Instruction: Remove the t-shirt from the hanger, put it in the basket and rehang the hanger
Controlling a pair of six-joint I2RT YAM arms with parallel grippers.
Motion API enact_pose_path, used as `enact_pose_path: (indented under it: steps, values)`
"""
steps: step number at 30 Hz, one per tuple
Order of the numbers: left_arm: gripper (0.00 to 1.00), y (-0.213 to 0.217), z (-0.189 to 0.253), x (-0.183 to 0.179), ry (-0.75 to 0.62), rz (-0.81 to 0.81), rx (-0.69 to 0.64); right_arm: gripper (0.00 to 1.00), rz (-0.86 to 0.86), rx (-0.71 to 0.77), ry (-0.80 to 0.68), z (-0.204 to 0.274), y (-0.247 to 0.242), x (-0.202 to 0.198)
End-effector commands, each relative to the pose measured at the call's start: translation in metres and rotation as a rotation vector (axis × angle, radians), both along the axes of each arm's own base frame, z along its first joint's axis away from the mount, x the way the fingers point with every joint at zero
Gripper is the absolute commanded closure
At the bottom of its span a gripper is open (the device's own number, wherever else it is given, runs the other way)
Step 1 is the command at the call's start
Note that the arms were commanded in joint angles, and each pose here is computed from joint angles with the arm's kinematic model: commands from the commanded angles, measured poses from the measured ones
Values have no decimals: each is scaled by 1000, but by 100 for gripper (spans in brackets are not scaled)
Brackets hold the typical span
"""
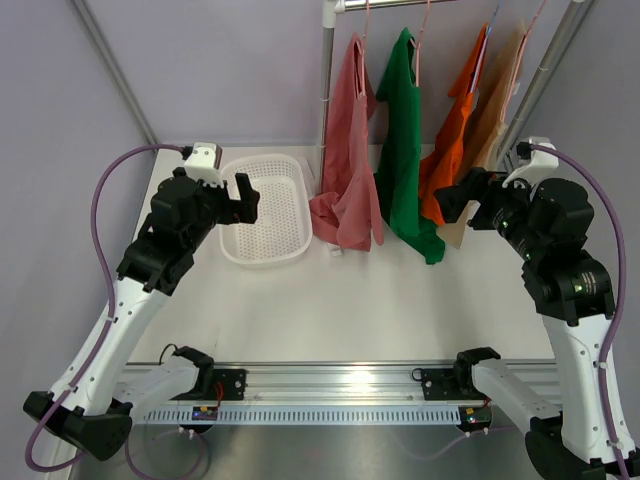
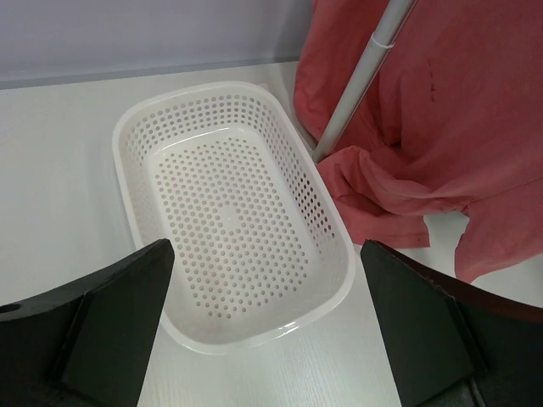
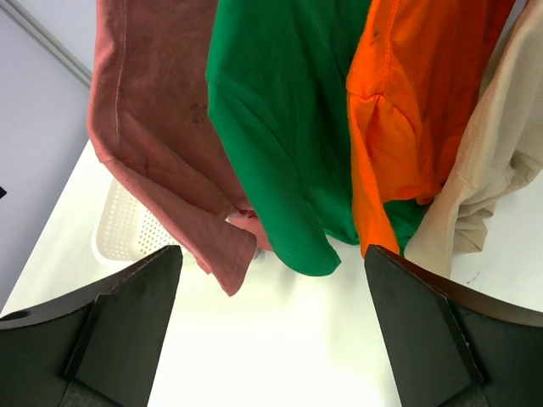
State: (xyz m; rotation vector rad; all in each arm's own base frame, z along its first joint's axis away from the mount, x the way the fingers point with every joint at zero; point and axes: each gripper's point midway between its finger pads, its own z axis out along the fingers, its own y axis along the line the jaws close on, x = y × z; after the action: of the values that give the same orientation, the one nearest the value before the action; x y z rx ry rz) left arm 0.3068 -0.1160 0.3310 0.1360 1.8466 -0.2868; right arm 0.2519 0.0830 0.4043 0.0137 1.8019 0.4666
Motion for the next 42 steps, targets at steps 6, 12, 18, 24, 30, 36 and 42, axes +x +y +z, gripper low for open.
enact_pose_path:
  steps: [6,12,18,24,30,36,42]
  values:
    - [1,-1,11,2,-38,2,-18,0,-190,16,-42,33,-29,9]
    - [1,-2,13,1,-42,-6,-20,0,-381,-84,-23,80,-59,59]
    - [1,-3,14,-1,-46,-14,-23,1,-536,-112,-2,103,-90,130]
    - [1,-5,16,-1,-49,-31,-25,13,-629,-86,-24,103,-125,179]
    - [1,-5,12,-1,-43,-27,-18,17,-667,-70,-48,94,-145,210]
    - [1,-7,11,0,-37,-39,-21,25,-673,-73,-64,93,-149,223]
    - [1,-8,11,0,-37,-40,-21,28,-657,-89,-39,77,-149,238]
